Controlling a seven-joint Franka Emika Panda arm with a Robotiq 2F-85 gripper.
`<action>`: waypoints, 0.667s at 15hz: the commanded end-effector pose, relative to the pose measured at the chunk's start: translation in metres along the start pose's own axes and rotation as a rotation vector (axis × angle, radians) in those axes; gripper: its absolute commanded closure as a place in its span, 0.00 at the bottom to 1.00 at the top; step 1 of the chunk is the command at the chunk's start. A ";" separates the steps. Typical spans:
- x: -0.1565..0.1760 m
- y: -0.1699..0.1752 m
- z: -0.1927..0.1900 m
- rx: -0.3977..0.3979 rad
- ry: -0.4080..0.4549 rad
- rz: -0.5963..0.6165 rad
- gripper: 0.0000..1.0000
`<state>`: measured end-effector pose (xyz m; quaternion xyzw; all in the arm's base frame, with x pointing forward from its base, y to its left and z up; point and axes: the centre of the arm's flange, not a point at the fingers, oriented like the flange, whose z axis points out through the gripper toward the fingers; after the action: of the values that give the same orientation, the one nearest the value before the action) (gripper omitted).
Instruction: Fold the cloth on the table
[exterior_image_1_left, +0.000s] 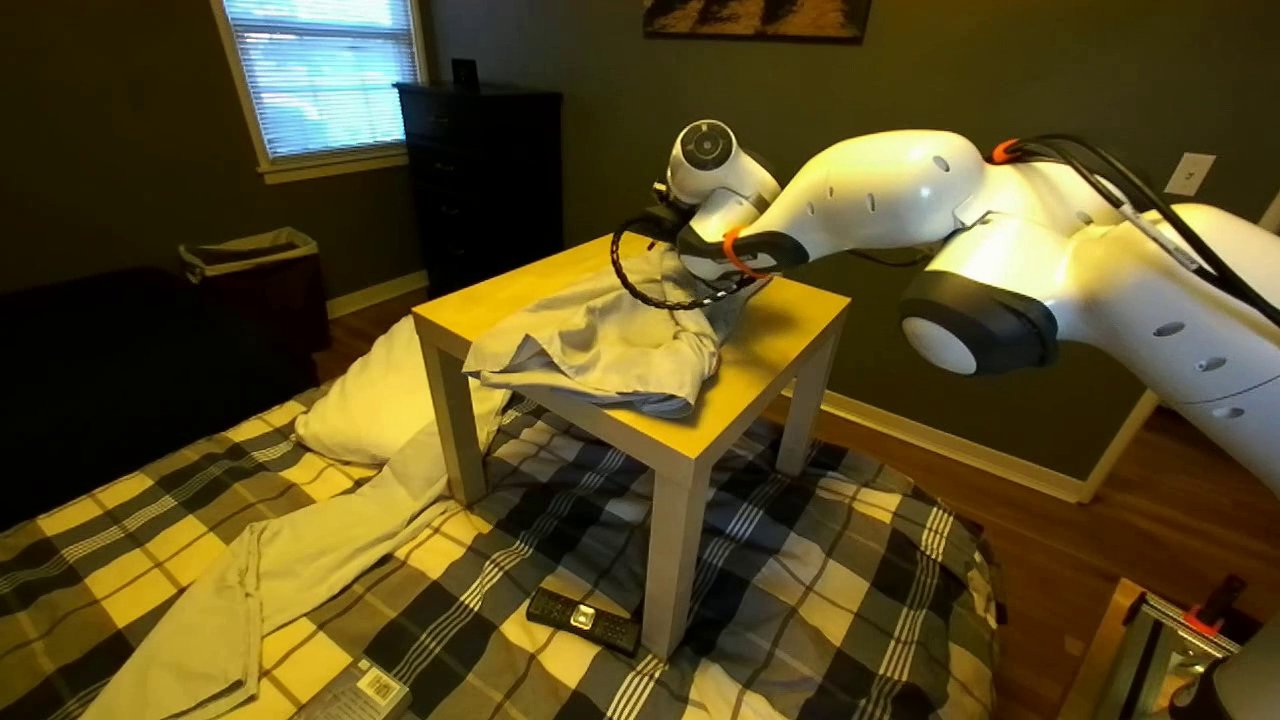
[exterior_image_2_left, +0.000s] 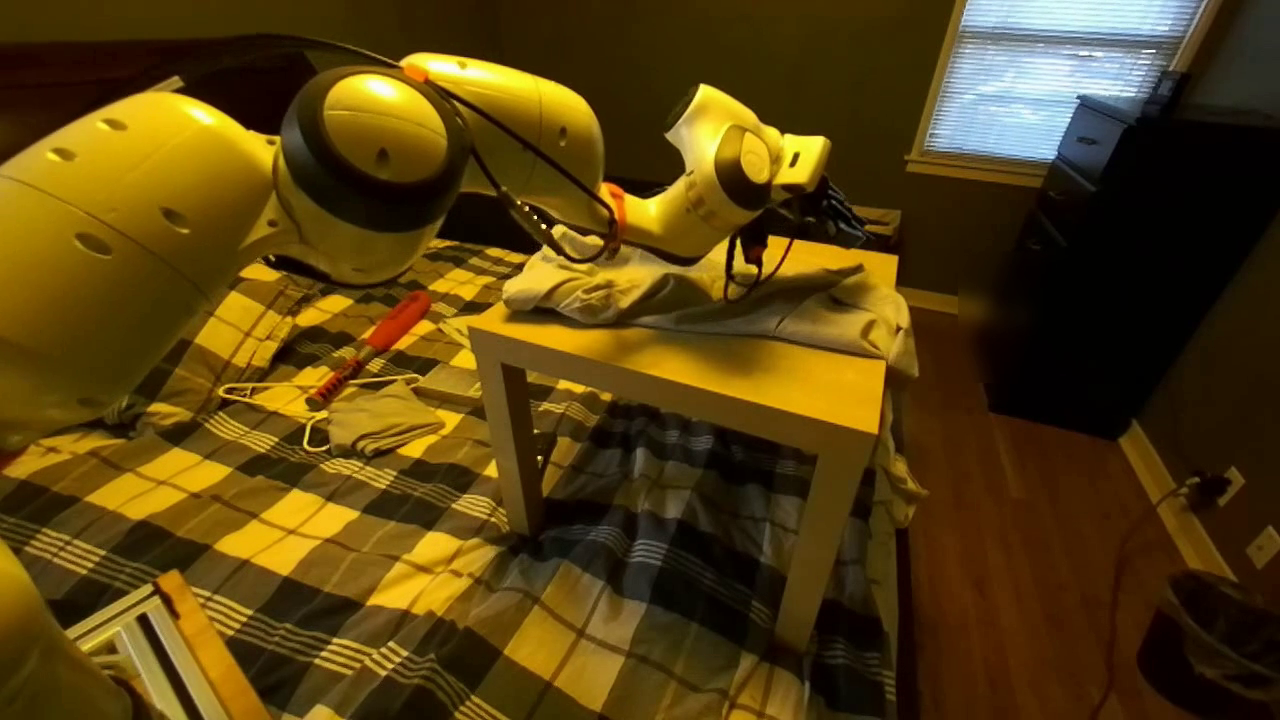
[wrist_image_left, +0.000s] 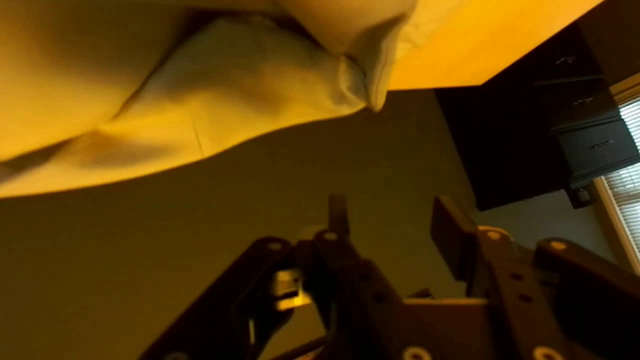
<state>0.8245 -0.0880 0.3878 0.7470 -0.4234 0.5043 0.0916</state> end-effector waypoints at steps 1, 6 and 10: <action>0.042 -0.006 -0.036 -0.079 -0.063 -0.037 0.21; 0.086 0.009 -0.095 -0.055 -0.285 -0.143 0.00; 0.106 0.028 -0.136 0.029 -0.425 -0.222 0.00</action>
<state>0.7763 -0.0779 0.5207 0.8470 -0.3632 0.3802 0.0779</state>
